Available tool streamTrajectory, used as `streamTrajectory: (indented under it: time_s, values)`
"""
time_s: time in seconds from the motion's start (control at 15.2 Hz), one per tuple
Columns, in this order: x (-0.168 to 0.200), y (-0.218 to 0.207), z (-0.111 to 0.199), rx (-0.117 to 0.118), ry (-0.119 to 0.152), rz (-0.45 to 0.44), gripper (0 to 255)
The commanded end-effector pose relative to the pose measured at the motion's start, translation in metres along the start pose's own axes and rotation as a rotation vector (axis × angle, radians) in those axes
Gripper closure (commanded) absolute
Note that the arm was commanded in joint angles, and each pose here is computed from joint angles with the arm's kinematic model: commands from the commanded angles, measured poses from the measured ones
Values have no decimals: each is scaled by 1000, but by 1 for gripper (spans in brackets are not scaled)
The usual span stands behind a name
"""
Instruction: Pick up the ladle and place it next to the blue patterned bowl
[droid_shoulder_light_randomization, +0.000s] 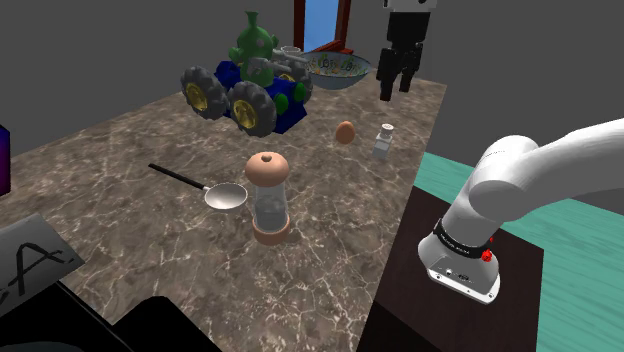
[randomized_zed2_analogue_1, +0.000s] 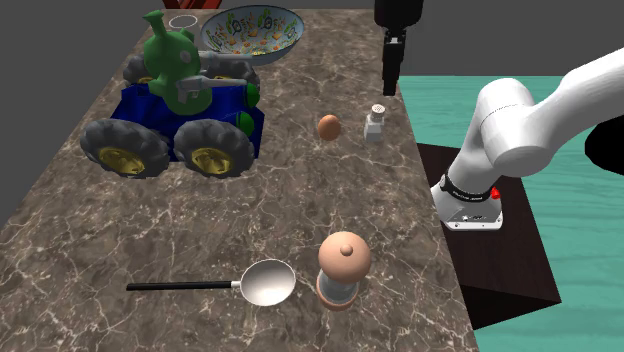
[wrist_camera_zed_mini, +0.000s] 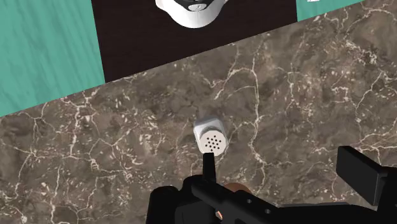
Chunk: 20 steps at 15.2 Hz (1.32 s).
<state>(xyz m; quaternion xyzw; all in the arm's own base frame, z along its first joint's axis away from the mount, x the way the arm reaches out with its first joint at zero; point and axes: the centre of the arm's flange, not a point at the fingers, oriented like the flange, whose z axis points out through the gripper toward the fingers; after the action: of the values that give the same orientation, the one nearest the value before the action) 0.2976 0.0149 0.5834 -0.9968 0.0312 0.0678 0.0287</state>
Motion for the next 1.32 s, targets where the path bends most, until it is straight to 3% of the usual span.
streamTrajectory:
  time_s: [0.0,1.25]
  values:
    - [0,0,0,0,0,0,0]
    - [123,-189,75,20,116,-119,0]
